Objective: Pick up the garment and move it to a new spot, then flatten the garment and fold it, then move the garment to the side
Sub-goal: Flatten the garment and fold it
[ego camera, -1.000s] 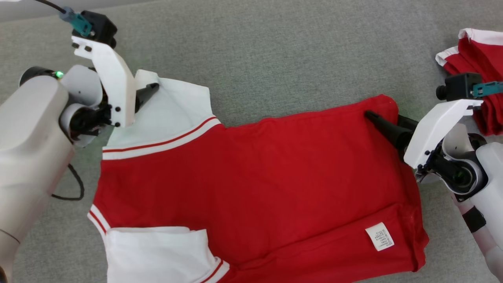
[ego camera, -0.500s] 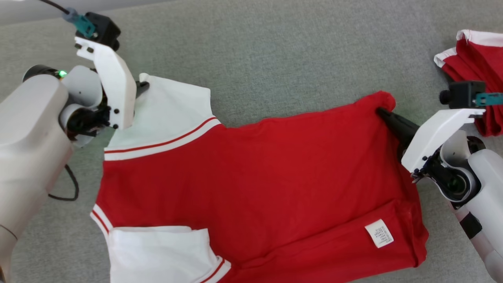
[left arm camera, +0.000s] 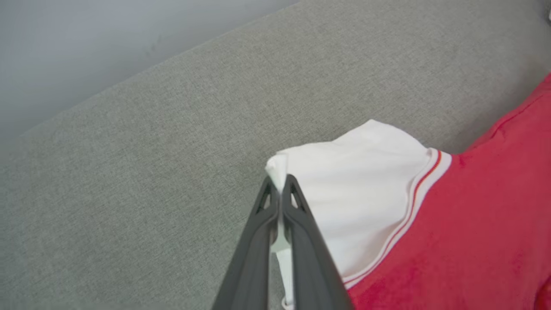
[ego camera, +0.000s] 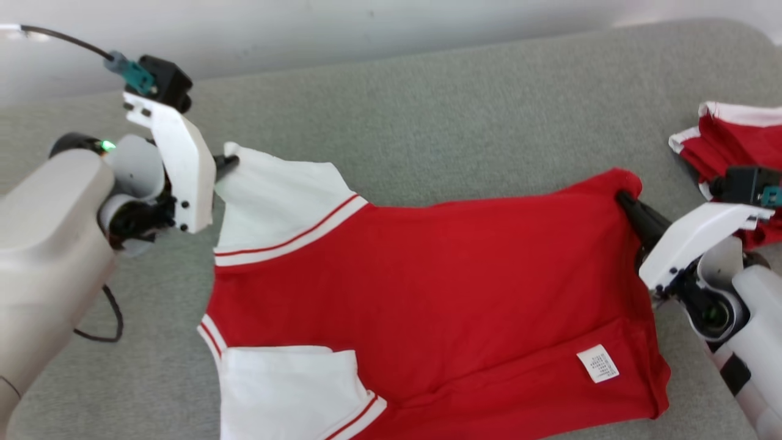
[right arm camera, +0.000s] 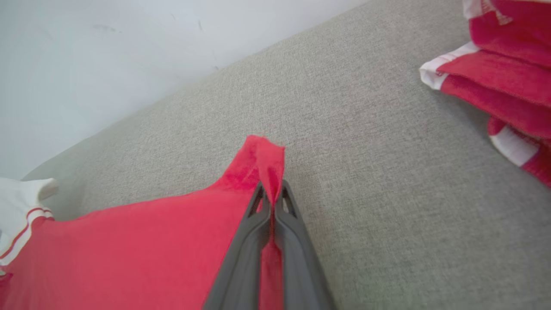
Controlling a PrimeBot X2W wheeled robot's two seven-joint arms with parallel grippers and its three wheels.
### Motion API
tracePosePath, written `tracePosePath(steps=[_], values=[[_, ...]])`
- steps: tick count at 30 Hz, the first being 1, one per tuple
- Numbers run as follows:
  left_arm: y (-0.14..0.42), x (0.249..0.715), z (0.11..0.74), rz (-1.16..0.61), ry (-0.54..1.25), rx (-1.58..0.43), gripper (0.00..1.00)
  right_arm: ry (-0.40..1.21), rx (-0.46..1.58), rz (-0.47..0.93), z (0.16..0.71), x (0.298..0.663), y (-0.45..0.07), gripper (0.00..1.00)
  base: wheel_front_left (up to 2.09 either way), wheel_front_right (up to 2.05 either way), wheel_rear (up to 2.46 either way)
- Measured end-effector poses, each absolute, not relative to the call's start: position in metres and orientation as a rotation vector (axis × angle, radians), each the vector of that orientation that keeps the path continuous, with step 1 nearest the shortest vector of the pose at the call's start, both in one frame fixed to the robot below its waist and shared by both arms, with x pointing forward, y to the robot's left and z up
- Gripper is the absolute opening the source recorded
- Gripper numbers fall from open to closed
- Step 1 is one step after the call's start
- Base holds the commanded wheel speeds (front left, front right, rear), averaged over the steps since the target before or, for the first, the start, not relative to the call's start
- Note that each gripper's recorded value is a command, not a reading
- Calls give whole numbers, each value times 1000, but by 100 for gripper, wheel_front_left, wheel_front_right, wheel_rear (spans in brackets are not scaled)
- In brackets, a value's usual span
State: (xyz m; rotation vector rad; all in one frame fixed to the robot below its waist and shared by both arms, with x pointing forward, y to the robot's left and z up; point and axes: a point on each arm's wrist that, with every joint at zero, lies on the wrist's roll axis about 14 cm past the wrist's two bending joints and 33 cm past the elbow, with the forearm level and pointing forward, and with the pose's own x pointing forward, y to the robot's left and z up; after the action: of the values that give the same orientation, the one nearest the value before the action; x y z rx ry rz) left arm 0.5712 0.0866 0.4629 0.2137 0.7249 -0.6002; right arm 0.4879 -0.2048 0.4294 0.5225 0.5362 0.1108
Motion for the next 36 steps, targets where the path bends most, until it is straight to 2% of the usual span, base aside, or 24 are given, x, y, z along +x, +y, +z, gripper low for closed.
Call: tracePosePath(steps=[15, 24, 31, 36], values=[[99, 474, 507, -691, 809, 243, 0, 520, 507, 149, 447, 438, -201, 0, 0, 0, 0], [106, 401, 495, -776, 998, 233, 0, 588, 458, 208, 446, 412, -195, 0, 0, 0, 0], [102, 372, 476, -819, 1087, 198, 0, 668, 418, 245, 432, 399, -190, 0, 0, 0, 0], [98, 359, 457, -834, 1143, 166, 0, 702, 398, 248, 425, 393, -193, 18, 0, 0, 0]])
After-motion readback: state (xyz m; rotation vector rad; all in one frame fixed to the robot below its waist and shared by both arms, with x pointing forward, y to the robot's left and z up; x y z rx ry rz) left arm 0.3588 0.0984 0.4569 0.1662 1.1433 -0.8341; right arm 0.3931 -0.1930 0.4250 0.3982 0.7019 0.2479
